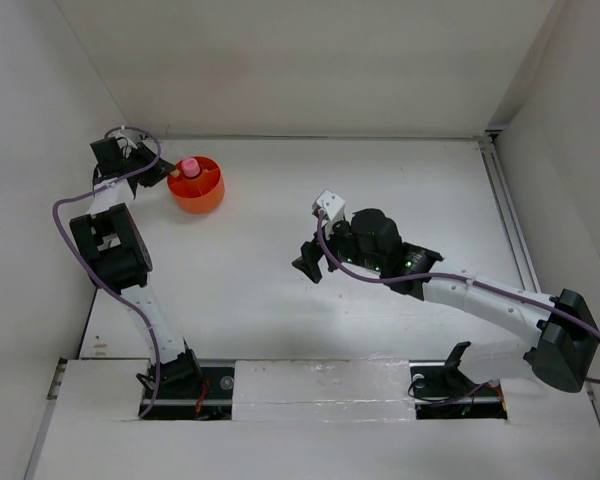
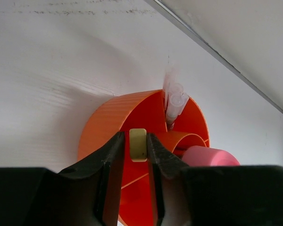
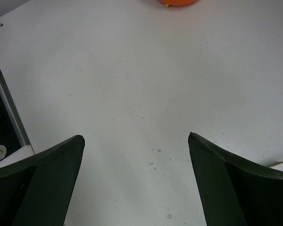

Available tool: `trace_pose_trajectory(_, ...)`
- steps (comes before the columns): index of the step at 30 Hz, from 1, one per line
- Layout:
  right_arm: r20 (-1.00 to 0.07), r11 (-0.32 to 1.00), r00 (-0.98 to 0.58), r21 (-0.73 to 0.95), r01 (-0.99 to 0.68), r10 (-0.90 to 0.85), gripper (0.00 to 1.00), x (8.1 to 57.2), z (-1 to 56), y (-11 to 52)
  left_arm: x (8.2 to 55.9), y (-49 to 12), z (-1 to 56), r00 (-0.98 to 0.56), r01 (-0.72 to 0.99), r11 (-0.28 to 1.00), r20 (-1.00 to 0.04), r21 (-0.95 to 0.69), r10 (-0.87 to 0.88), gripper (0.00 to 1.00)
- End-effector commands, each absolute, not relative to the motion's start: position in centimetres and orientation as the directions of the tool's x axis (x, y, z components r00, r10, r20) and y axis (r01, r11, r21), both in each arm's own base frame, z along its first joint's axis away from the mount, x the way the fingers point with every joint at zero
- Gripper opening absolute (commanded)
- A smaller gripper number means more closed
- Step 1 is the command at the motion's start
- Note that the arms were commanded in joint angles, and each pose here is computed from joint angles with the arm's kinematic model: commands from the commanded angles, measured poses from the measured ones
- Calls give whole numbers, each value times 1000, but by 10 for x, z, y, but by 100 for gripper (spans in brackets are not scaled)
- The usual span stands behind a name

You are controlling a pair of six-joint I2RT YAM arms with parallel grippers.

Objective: Sort the stationery into containers
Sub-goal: Place the stationery into the container, then grab a piece of stationery with the right arm

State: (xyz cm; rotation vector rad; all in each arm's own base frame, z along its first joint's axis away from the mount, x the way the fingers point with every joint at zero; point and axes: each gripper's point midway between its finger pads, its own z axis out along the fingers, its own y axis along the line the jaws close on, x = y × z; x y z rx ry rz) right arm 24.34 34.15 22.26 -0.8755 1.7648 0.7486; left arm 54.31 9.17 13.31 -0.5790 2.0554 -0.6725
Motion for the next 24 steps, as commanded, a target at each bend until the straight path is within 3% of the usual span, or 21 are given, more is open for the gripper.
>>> trace_pose_trajectory(1,-969,516,-187,78,-853,-162,97,239,246,346,551,94,161,-477,-89,768,-650,-635,-592,21)
trace_pose_trajectory(7,-970,507,-179,71,-859,-167,97,238,247,346,550,93,158,-481,-99,760,-638,-642,-601,41)
trace_pose_trajectory(14,-970,507,-179,71,-859,-167,97,238,247,346,547,92,183,-452,-70,771,-669,-633,-590,44)
trace_pose_trajectory(24,-961,516,-198,73,-853,-192,97,242,234,349,537,87,247,-368,-13,772,-715,-635,-594,58)
